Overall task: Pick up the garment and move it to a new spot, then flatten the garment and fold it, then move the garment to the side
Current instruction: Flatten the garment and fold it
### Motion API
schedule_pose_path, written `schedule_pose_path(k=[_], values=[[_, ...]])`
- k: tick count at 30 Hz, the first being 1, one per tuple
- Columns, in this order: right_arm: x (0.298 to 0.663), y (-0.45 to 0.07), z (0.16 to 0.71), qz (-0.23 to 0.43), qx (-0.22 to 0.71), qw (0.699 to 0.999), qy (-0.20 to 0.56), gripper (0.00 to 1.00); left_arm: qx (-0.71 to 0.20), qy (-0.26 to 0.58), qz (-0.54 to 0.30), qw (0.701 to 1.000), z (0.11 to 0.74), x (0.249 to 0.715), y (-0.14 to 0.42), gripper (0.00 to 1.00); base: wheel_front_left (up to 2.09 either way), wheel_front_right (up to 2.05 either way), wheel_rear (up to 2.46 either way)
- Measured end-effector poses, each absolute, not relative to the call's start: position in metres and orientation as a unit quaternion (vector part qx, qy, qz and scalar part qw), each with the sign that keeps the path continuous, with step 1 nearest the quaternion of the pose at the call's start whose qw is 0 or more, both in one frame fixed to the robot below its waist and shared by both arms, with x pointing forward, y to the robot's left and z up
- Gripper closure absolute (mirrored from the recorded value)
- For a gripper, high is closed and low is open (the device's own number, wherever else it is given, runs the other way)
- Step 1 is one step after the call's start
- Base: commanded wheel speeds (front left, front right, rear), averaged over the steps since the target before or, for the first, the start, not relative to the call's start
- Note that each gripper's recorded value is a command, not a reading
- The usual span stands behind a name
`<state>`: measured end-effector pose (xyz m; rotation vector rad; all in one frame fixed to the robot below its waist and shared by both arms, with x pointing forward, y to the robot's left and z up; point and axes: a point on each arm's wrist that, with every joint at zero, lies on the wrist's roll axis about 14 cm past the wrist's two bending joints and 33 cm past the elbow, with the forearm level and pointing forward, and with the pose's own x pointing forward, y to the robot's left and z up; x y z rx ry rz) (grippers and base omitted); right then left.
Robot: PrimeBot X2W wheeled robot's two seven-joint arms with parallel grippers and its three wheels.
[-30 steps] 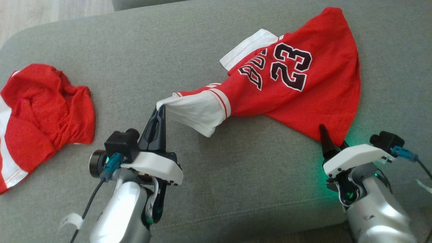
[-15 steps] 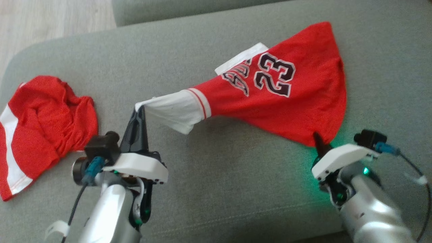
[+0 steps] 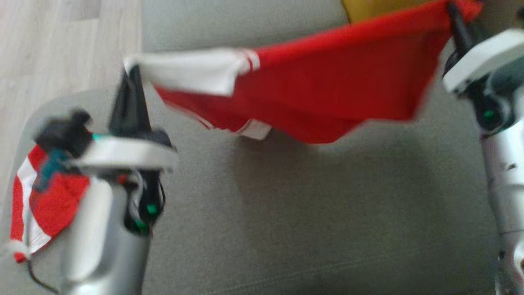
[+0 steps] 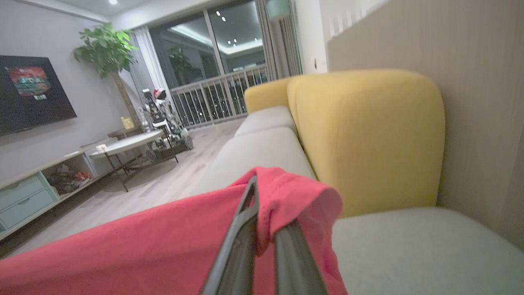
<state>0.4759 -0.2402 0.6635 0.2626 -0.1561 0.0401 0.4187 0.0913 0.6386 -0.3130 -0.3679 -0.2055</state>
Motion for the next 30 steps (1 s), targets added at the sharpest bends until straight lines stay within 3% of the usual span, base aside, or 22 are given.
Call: schedule_pose_path(k=[3, 8, 12, 17, 23, 25, 30], values=[[0.463, -0.235, 0.722, 0.035, 0.114, 0.985, -0.127, 1.0, -0.193, -0.266, -0.116, 0.937, 0.717, 0.41, 0.097, 1.0, 0.0, 0.0, 0.0], [0.442, -0.218, 0.756, 0.054, 0.133, 0.98, -0.14, 1.0, -0.238, -0.308, -0.113, 0.914, 0.765, 0.388, 0.11, 1.0, 0.0, 0.0, 0.0], [0.435, -0.212, 0.737, 0.058, 0.147, 0.983, -0.088, 1.0, -0.245, -0.294, -0.114, 0.917, 0.77, 0.388, 0.109, 1.0, 0.0, 0.0, 0.0], [0.448, -0.22, 0.696, 0.044, 0.154, 0.987, 0.001, 1.0, -0.237, -0.225, -0.125, 0.937, 0.757, 0.427, 0.096, 1.0, 0.0, 0.0, 0.0], [0.521, -0.202, 0.687, 0.081, 0.207, 0.974, 0.051, 1.0, -0.177, -0.173, -0.122, 0.961, 0.759, 0.518, 0.093, 1.0, 0.0, 0.0, 0.0], [0.57, -0.202, 0.725, 0.068, 0.189, 0.979, -0.022, 1.0, -0.151, -0.199, -0.107, 0.962, 0.779, 0.566, 0.095, 1.0, 0.0, 0.0, 0.0], [0.631, -0.213, 0.77, 0.036, 0.201, 0.966, -0.158, 1.0, -0.125, -0.283, -0.078, 0.948, 0.808, 0.624, 0.1, 1.0, 0.0, 0.0, 0.0]])
